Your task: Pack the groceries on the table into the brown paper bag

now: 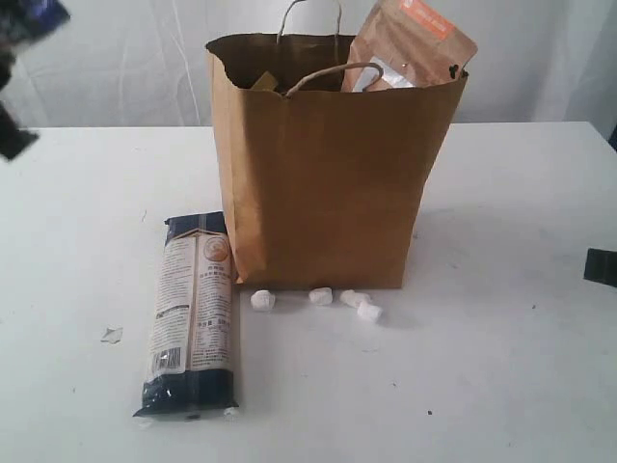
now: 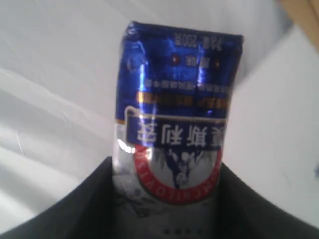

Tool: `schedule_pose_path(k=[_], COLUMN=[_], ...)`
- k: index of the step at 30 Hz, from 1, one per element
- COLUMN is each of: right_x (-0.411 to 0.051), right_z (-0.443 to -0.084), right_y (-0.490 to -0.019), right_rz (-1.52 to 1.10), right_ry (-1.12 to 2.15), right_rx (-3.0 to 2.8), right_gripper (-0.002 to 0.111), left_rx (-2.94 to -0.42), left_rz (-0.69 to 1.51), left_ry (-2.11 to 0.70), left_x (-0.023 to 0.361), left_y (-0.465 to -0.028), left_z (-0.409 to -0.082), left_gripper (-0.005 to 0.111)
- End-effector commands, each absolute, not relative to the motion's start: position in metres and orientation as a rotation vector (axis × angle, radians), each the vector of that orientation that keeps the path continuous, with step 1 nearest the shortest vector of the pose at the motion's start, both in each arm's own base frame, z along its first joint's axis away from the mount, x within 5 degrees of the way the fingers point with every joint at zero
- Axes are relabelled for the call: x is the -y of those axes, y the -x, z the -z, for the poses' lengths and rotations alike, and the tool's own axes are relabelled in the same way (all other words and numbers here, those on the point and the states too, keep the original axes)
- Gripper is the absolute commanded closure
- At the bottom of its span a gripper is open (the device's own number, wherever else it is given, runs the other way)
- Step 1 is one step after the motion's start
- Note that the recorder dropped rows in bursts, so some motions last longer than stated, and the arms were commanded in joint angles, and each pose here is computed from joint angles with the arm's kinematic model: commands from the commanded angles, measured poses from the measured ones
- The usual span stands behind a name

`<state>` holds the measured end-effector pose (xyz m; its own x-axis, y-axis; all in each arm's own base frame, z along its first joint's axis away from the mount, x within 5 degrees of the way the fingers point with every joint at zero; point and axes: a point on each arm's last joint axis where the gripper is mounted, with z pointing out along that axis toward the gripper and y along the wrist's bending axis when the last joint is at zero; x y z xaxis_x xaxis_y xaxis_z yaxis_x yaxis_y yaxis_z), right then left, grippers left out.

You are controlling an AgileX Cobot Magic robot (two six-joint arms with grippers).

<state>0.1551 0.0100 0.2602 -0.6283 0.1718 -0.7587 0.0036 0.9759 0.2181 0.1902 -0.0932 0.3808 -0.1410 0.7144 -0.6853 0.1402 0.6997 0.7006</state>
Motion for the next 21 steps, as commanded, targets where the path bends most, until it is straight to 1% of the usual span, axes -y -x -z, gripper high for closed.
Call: schedule_pose_path(k=[1, 5, 9, 12, 14, 17, 19, 21], right_x=[-0.009, -0.010, -0.011, -0.011, -0.011, -0.011, -0.011, -0.011], right_z=[-0.259, -0.258, -0.257, -0.256, -0.255, -0.255, -0.255, -0.255], right_y=[-0.155, -0.154, -0.153, -0.152, -0.151, -0.151, -0.151, -0.151], right_rz=[-0.241, -0.246, -0.252, -0.258, -0.259, -0.260, -0.261, -0.261], right_ry=[-0.120, -0.118, -0.114, -0.110, -0.109, -0.109, -0.109, -0.109], right_rx=[-2.248, -2.261, -2.280, -2.298, -2.302, -2.304, -2.306, -2.306], right_gripper=[0.108, 0.108, 0.108, 0.108, 0.108, 0.108, 0.108, 0.108], left_rx=[-1.475, -1.565, -1.597, -1.559, -1.548, -1.559, -1.594, -1.625], left_rz=[-0.342, -0.243, -0.114, 0.034, 0.168, 0.349, 0.463, 0.511], left_ry=[-0.490, -0.321, -0.405, -0.528, -0.531, -0.417, -0.251, -0.091], left_x=[0.089, 0.078, 0.085, 0.098, 0.106, 0.110, 0.108, 0.102], left_y=[-0.205, -0.237, -0.272, -0.288, -0.294, -0.298, -0.300, -0.303], left_z=[-0.403, -0.396, -0.393, -0.403, -0.408, -0.414, -0.415, -0.414], left_gripper=[0.107, 0.107, 0.107, 0.107, 0.107, 0.107, 0.107, 0.107])
